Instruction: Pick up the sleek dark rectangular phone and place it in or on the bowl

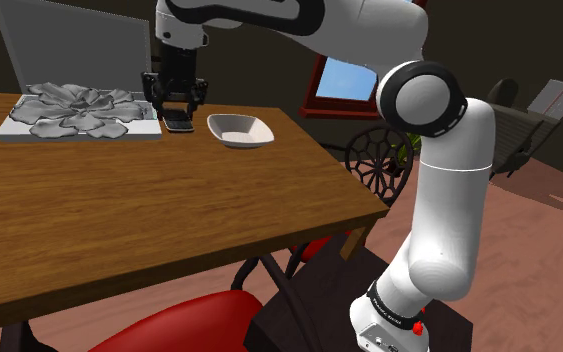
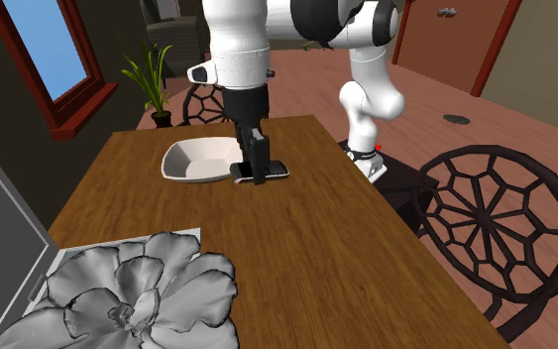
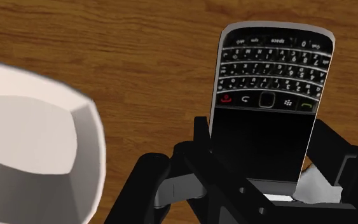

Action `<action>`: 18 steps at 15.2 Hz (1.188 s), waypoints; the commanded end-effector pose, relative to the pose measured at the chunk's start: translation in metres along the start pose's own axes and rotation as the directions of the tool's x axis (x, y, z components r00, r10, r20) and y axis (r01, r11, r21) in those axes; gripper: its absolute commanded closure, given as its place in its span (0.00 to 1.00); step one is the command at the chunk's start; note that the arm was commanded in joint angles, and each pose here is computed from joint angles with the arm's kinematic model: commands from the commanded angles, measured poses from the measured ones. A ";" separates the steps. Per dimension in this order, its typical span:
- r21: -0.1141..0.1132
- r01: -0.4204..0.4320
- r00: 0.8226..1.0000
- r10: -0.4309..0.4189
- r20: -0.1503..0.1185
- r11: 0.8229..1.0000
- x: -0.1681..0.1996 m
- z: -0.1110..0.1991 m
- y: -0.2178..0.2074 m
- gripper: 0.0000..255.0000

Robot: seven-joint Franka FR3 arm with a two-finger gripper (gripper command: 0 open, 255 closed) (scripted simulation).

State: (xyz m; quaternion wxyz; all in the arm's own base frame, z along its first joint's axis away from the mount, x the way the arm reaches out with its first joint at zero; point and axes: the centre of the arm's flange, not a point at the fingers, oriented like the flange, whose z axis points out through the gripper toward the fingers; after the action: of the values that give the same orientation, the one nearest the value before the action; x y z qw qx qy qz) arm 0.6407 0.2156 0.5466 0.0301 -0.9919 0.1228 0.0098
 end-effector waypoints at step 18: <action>0.000 0.001 1.000 -0.001 0.000 1.000 0.080 -0.021 0.238 1.00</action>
State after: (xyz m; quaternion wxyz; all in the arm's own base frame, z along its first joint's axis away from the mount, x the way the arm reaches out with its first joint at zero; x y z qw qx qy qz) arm 0.6599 -0.0232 0.5488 0.0301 -0.9919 0.1231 0.0099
